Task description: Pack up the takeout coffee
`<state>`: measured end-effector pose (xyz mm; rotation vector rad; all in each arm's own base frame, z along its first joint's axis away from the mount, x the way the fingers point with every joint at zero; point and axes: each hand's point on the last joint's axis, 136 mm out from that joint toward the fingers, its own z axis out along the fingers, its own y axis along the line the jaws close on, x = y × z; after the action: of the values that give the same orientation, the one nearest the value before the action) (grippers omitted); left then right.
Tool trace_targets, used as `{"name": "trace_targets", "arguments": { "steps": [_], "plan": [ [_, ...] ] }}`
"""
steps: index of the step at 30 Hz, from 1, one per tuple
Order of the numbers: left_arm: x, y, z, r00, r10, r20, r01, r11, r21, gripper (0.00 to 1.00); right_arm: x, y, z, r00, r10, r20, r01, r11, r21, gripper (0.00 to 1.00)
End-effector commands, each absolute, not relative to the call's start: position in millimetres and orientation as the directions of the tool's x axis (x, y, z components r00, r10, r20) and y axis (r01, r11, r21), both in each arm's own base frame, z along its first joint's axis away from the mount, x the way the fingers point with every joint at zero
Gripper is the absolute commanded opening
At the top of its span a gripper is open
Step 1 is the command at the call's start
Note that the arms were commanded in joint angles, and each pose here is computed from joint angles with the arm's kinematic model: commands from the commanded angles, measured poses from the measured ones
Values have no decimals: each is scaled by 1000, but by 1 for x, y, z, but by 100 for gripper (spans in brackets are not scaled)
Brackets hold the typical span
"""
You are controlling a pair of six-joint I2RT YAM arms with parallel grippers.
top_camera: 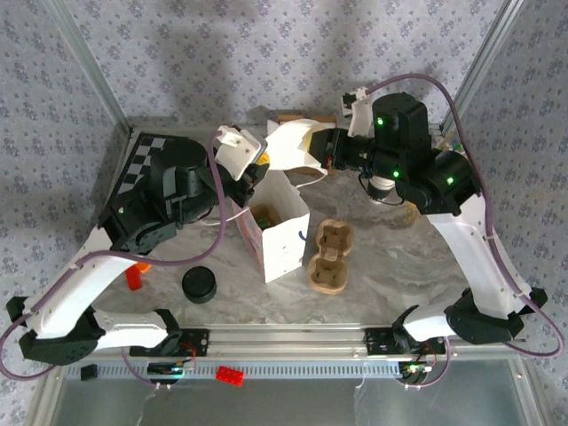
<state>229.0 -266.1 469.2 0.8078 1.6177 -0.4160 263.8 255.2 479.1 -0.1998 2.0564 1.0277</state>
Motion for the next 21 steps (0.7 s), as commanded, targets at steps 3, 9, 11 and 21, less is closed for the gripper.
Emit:
{"name": "trace_targets", "arguments": {
  "steps": [3,9,11,21],
  "plan": [
    [227,-285,459,-55,232,-971,739,664,117,20,263,265,489,-644,204,-737,-490,629,603,0],
    [217,-309,462,-67,106,-992,794,608,11,31,264,270,501,-644,255,-721,-478,602,640,0],
    [222,-308,460,-63,95,-993,778,629,11,34,265,272,505,-643,271,-716,-481,584,653,0],
    [241,-295,462,77,110,-991,677,724,133,66,258,281,515,-666,289,-688,-494,521,696,0]
  ]
}}
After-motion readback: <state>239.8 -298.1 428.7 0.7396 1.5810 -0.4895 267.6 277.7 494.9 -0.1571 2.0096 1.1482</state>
